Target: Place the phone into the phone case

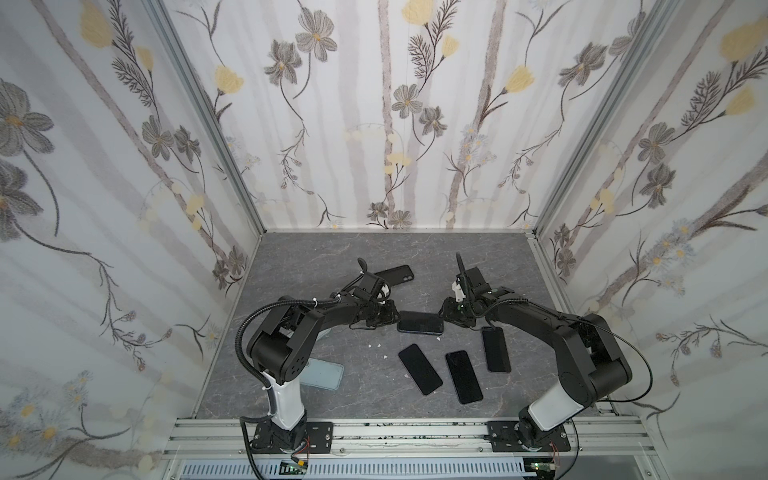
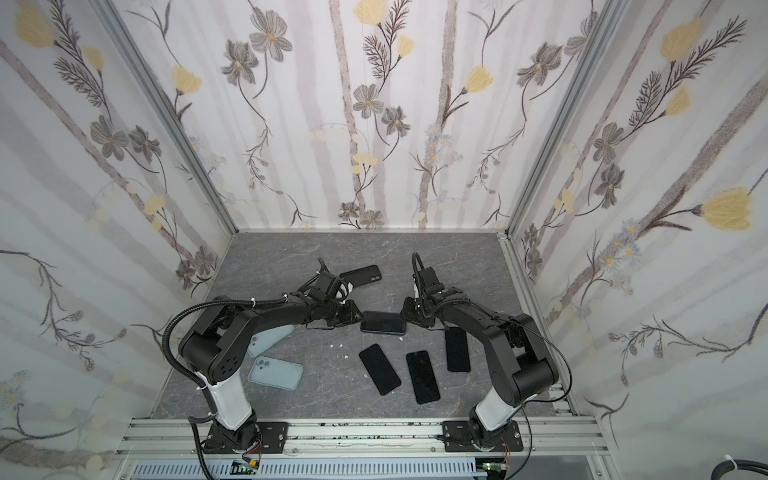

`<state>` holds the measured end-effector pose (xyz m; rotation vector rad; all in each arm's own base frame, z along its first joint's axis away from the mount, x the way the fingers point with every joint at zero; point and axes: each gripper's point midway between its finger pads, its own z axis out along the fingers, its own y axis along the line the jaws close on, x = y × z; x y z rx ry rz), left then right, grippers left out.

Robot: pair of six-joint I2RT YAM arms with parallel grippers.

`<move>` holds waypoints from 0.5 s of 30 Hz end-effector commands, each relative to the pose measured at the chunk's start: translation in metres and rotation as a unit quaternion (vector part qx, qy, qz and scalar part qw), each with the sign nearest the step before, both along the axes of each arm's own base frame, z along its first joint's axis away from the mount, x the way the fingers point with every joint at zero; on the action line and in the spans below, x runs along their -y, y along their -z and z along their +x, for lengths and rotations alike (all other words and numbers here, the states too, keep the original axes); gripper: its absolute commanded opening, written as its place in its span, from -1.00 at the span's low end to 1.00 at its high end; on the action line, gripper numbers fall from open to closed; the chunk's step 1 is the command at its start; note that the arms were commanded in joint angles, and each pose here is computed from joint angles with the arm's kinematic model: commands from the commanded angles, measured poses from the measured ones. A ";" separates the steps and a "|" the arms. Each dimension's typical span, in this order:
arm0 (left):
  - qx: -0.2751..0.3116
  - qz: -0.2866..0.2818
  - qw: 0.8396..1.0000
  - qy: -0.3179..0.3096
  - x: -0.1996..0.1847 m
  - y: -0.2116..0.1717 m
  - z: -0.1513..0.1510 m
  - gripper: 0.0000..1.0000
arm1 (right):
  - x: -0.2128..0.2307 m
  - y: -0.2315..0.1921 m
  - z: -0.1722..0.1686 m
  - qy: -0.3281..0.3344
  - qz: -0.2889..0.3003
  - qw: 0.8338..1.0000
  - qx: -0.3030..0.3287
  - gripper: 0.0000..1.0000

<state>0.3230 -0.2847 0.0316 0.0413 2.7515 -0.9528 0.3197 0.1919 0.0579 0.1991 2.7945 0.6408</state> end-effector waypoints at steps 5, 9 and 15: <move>-0.010 -0.014 1.000 0.022 0.012 0.003 -0.001 -0.47 | 0.001 0.013 -0.009 -0.012 0.008 1.000 -0.011 -0.34; -0.011 -0.017 1.000 0.022 0.012 0.003 -0.002 -0.48 | -0.003 0.019 -0.011 -0.020 0.017 0.999 -0.017 -0.42; -0.018 -0.034 0.999 0.023 0.018 0.003 -0.004 -0.49 | -0.010 0.025 -0.013 -0.032 0.028 0.999 -0.023 -0.49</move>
